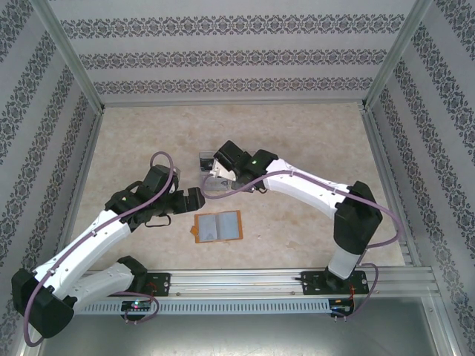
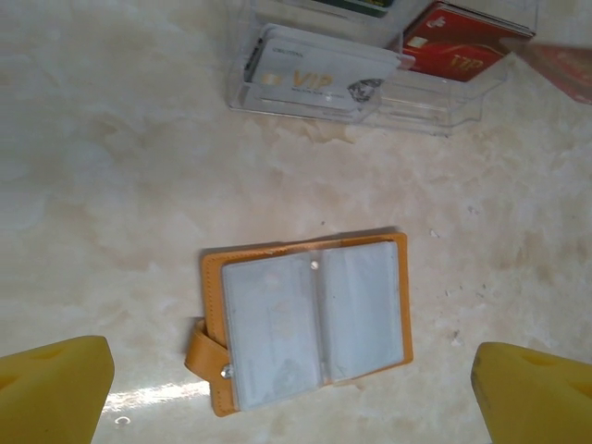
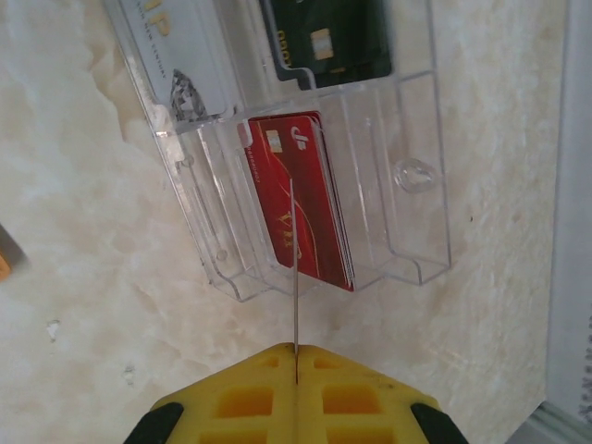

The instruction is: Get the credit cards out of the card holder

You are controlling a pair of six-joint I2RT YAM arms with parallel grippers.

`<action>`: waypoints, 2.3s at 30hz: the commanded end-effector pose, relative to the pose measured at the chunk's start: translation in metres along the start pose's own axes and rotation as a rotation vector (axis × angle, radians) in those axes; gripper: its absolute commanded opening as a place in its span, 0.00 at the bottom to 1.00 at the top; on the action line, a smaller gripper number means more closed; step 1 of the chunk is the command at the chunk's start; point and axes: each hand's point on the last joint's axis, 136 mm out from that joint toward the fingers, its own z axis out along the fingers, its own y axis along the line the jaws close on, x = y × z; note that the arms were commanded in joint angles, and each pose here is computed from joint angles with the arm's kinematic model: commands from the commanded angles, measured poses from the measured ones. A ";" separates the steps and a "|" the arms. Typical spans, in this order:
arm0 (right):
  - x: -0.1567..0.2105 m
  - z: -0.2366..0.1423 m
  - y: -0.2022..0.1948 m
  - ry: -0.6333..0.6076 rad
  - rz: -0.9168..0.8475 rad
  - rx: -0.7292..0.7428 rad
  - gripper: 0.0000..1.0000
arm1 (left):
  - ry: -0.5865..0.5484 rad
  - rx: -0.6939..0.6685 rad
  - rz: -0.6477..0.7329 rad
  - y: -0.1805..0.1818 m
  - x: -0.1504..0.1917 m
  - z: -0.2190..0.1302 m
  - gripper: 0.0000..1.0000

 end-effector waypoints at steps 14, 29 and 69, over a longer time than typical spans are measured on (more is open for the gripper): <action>-0.025 0.039 -0.010 0.011 -0.074 0.029 0.00 | -0.014 -0.075 -0.036 0.019 -0.007 -0.003 1.00; -0.010 0.060 -0.014 0.043 -0.073 0.013 0.00 | -0.012 -0.082 -0.056 0.023 -0.009 -0.001 1.00; -0.007 0.067 -0.018 0.044 -0.277 0.083 0.00 | -0.015 -0.086 -0.094 0.029 -0.006 -0.002 1.00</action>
